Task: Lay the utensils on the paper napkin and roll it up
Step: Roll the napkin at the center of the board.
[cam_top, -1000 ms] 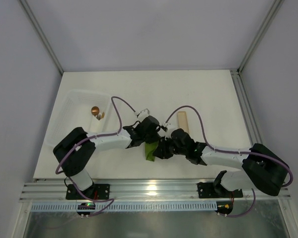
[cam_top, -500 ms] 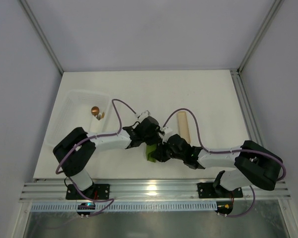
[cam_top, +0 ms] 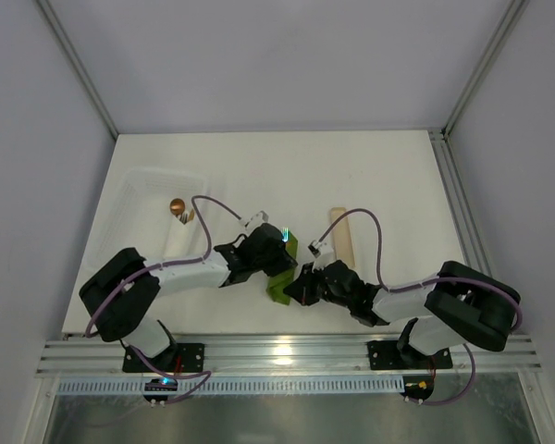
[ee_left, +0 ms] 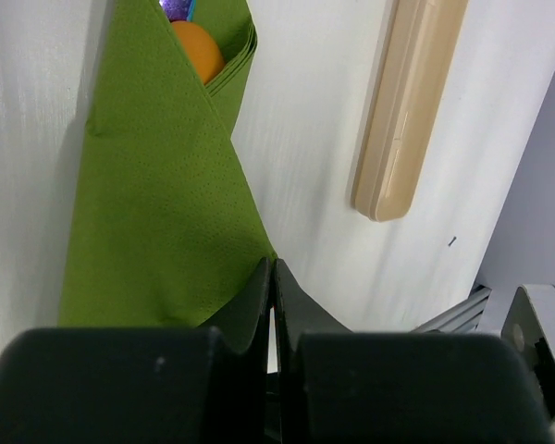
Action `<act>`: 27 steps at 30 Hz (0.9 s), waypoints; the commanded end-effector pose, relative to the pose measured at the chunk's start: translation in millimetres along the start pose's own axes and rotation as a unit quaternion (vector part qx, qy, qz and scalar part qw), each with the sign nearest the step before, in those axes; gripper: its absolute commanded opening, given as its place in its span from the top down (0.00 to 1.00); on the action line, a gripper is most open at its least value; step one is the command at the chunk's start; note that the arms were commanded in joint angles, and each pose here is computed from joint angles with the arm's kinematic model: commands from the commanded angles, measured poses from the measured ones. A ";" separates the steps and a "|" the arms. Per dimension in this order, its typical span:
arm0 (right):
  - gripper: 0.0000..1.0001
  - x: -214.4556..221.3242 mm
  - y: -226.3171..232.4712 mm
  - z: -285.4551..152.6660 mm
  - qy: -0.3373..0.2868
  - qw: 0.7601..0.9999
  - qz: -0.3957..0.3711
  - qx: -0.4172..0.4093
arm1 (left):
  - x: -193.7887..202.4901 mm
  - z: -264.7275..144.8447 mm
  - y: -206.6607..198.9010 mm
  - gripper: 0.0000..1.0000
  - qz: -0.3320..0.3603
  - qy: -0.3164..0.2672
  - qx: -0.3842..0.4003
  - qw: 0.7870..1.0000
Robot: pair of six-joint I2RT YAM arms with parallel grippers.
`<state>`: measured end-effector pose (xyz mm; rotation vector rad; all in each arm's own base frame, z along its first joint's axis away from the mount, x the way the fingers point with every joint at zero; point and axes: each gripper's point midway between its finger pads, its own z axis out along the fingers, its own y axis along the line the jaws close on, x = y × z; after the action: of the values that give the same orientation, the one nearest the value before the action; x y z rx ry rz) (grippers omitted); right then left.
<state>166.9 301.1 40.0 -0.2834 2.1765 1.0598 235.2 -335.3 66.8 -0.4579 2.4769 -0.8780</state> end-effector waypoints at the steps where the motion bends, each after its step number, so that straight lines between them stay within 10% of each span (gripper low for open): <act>1: 0.96 -27.2 32.2 4.2 -0.054 0.996 0.019 -0.067 | -5.6 -7.3 -13.0 1.00 -0.024 -0.010 0.033 0.999; 27: 0.96 -5.9 46.9 29.9 -0.009 0.994 0.021 -0.106 | -3.3 -15.3 -9.0 1.00 -0.053 -0.010 0.048 0.997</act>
<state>153.7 336.7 33.9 -0.3275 2.1815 1.2581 227.4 -328.0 67.3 -0.5569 2.4477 -0.9503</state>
